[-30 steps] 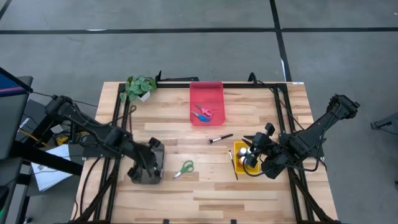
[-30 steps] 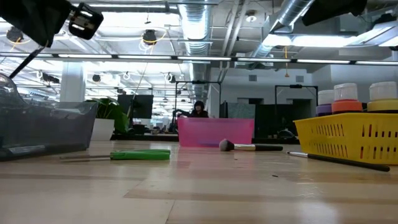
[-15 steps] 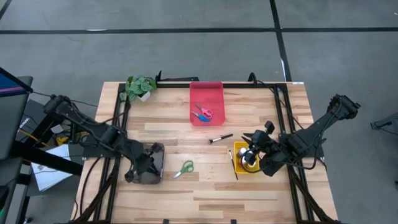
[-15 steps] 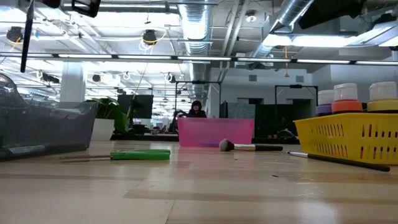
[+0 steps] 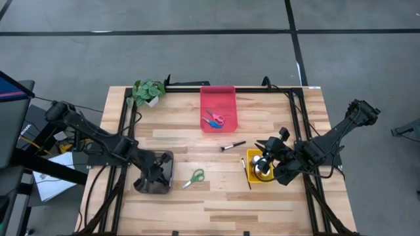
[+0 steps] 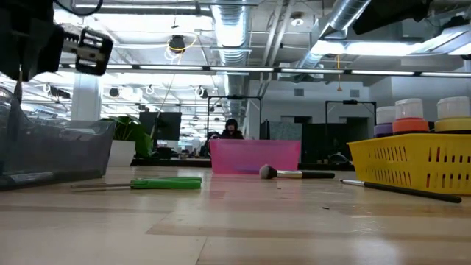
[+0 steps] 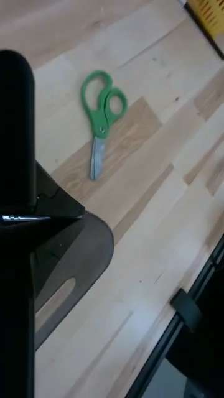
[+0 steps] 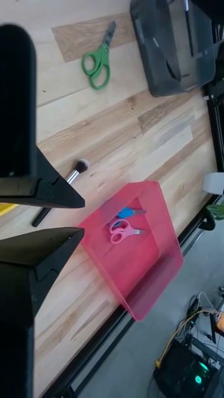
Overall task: Pick & Place Paint Supplies
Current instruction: Put the bottom left black makeup brush into the black bin
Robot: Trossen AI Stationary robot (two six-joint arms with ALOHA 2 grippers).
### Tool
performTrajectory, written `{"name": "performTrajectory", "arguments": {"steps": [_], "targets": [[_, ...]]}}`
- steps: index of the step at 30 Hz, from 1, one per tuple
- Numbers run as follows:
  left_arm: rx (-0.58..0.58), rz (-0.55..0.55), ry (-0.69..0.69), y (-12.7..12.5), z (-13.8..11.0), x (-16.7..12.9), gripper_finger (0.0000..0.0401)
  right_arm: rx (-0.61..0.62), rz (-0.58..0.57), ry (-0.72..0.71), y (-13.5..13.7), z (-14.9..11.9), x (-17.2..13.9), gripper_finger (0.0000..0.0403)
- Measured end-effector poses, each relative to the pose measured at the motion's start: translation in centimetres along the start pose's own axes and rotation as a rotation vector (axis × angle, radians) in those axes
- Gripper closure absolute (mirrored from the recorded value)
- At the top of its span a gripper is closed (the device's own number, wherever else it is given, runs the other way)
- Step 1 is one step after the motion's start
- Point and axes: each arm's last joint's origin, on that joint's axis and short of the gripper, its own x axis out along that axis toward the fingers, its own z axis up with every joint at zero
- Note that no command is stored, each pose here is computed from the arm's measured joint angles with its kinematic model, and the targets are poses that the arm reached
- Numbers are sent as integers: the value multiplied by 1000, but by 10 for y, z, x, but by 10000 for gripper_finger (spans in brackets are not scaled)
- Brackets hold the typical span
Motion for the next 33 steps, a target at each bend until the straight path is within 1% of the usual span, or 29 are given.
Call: {"name": "performTrajectory", "arguments": {"steps": [4, 9, 13, 21, 33], "targets": [[-16, -12, -1, 2, -11, 4, 401, 9, 5, -3, 1, 1, 0, 346], [3, -3, 29, 6, -23, 6, 401, 10, 5, -4, 1, 1, 0, 346], [26, -42, 16, 10, -29, 6, 401, 8, 5, -4, 1, 1, 0, 346], [68, -95, -36, 19, -32, 2, 401, 25, 3, -7, 1, 2, 2, 346], [68, -99, -36, 19, -32, 2, 401, 24, 2, -5, 1, 3, 3, 346]]}}
